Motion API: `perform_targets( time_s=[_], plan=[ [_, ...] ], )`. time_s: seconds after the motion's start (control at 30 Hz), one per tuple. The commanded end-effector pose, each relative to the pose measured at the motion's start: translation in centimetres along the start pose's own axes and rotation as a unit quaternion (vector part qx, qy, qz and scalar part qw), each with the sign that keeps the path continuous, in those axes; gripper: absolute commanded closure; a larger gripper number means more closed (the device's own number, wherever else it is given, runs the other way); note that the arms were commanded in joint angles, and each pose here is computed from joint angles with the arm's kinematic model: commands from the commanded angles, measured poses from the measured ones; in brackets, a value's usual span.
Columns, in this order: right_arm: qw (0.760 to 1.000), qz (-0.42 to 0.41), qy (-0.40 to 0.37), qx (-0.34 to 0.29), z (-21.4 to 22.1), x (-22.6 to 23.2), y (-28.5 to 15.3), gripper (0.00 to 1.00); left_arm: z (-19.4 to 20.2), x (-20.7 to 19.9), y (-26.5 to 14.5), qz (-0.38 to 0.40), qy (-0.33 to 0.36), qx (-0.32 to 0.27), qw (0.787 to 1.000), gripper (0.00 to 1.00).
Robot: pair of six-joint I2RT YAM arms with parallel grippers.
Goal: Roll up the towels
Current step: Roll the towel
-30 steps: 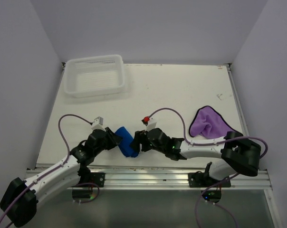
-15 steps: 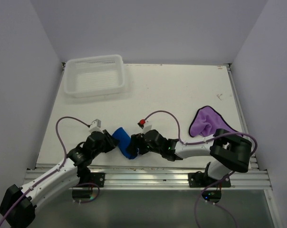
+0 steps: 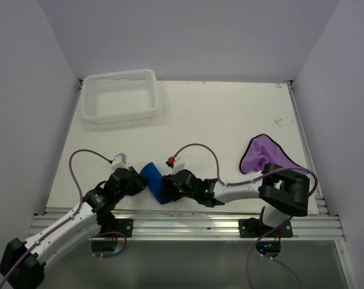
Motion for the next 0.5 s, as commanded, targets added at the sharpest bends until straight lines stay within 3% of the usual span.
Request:
perform_targets(
  time_s=[0.0,0.2,0.23,0.33,0.47],
  plan=[
    [0.998,0.048,-0.028,-0.026,-2.1,0.6,-0.4,0.46,-0.5,0.0,-0.4,-0.009,0.016,-0.015,1.000,0.70],
    [0.990,0.130,-0.046,-0.013,-2.4,0.7,-0.3,0.60,-1.7,-1.5,-1.7,0.005,0.017,-0.043,0.999,0.66],
    [0.986,0.156,-0.050,-0.023,-2.6,0.5,-0.2,0.62,-1.9,-1.7,-1.9,0.005,0.018,-0.048,0.999,0.56],
    [0.978,0.197,-0.066,-0.031,-2.6,0.9,0.2,0.62,-2.4,-2.6,-2.5,0.010,0.019,-0.056,0.998,0.43],
    [0.971,0.224,-0.082,-0.032,-2.3,1.5,1.3,0.62,-2.8,-3.9,-2.9,0.016,0.019,-0.053,0.998,0.34]
  ],
)
Point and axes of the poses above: each gripper's point midway between its finger pads, its own y axis out along the fingers, its own x axis along the line the jaws close on, z = x × y, the point moved 9 cm from there along -y, back along the fingers, and after that the axes turned 15 degrees about -y, right-handed, at the moved point
